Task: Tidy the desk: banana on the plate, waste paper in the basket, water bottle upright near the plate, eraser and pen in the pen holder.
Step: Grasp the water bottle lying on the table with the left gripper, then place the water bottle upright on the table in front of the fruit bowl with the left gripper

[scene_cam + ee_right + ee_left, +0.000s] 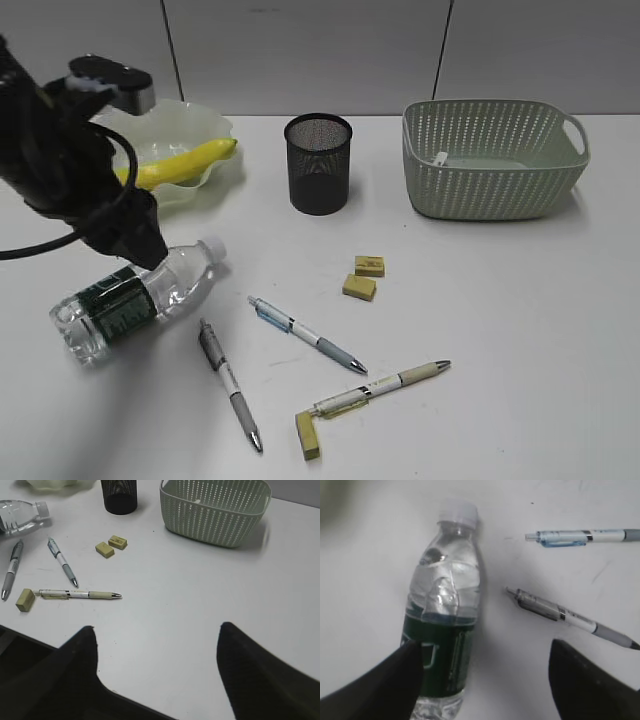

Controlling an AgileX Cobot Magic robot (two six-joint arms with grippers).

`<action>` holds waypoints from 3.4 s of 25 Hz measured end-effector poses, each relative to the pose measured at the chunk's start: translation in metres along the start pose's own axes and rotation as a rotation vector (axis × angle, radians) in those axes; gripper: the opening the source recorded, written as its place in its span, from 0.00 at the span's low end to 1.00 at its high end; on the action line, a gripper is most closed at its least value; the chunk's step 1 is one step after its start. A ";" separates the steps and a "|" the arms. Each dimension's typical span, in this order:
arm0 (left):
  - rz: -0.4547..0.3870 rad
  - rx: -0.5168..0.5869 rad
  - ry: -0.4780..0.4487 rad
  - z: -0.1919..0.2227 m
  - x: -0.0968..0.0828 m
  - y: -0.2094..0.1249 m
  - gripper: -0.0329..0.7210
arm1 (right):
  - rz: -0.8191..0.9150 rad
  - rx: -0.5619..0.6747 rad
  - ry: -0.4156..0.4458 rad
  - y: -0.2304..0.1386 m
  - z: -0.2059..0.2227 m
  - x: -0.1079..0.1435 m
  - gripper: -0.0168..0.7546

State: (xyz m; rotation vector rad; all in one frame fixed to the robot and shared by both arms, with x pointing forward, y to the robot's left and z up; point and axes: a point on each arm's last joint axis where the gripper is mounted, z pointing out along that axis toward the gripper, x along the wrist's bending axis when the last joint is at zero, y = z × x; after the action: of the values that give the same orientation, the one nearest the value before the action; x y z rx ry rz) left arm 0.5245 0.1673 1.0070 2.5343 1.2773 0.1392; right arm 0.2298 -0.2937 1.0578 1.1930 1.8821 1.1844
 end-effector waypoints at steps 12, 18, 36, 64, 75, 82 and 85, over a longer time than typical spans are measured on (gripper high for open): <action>0.059 0.106 0.006 0.044 0.006 0.035 0.84 | 0.001 0.000 0.000 0.000 0.000 0.000 0.78; 0.085 0.168 0.026 0.062 0.011 0.034 0.85 | 0.001 0.000 0.000 0.000 0.000 0.000 0.78; 0.103 0.207 0.041 0.097 0.017 0.032 0.85 | 0.001 0.000 0.000 0.000 0.000 0.000 0.78; 0.060 0.123 0.006 0.053 0.007 0.037 0.70 | 0.000 0.000 -0.001 0.000 0.000 0.000 0.78; 0.034 -0.209 0.073 -0.013 -0.009 -0.009 0.70 | 0.000 0.000 -0.002 0.000 0.000 0.000 0.78; -0.106 -0.603 0.142 -0.024 -0.016 -0.065 0.70 | 0.000 0.000 -0.002 0.000 0.000 0.000 0.78; -0.226 -0.736 0.175 -0.021 -0.013 -0.083 0.70 | 0.000 0.000 -0.002 0.000 0.000 0.000 0.78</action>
State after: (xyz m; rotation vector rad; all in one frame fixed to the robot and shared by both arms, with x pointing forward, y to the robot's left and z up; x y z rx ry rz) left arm 0.4482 0.2078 1.0023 1.7718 1.2592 0.6586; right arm 0.2297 -0.2939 1.0578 1.1931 1.8807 1.1832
